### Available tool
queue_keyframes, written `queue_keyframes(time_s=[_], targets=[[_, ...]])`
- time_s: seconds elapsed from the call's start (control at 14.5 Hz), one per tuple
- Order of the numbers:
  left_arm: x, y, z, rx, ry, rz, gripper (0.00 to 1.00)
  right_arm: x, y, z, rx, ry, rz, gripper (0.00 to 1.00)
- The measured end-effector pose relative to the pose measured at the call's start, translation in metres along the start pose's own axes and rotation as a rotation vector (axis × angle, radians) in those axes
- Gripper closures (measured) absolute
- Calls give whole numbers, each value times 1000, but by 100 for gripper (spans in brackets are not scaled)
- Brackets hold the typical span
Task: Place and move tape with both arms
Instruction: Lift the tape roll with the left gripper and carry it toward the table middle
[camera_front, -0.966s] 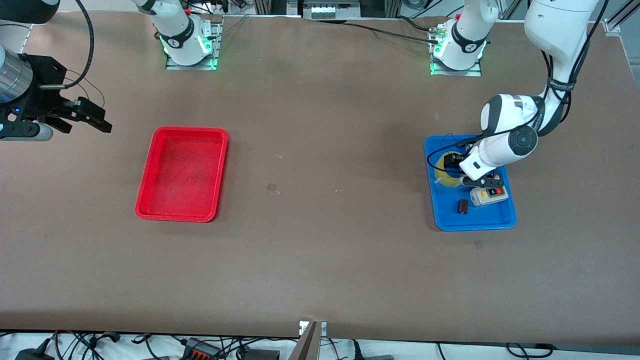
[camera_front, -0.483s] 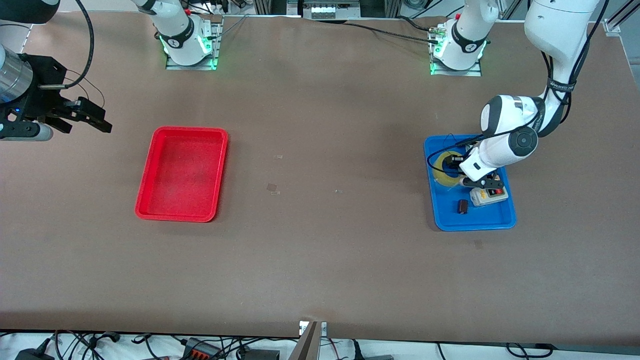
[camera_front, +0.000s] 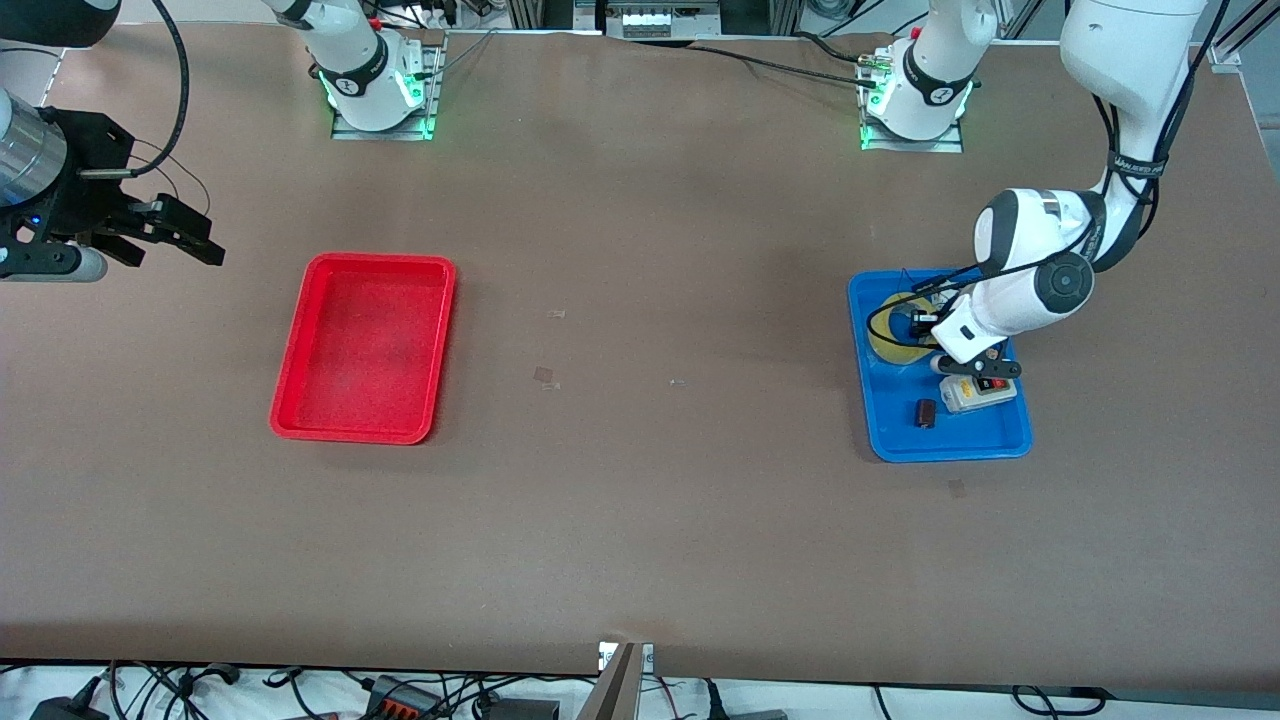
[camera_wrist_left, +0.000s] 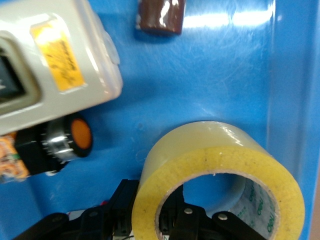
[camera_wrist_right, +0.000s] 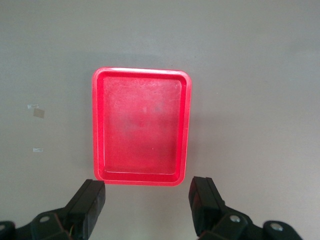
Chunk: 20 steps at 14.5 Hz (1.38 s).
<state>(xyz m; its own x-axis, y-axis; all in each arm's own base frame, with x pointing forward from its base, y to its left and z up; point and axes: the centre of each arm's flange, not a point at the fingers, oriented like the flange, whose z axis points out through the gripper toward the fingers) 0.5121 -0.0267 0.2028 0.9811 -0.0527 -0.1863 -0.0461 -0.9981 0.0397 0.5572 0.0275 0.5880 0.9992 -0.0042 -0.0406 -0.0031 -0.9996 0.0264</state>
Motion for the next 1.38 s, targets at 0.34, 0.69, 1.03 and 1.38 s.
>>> queue_keyframes(time_s=[0.34, 0.69, 1.03, 1.38], targets=[[-10, 50, -78, 2, 70, 38, 75, 0, 0, 0, 0, 0, 0, 1], [-33, 216, -104, -34, 124, -40, 75, 1, 0, 1, 0, -2, 0, 1], [-53, 344, -91, -83, 100, -59, 75, 1, 1, 3, 0, -5, 1, 1], [-56, 445, -37, -31, 120, -82, 75, 2, 1, 5, 0, -10, 2, 1]])
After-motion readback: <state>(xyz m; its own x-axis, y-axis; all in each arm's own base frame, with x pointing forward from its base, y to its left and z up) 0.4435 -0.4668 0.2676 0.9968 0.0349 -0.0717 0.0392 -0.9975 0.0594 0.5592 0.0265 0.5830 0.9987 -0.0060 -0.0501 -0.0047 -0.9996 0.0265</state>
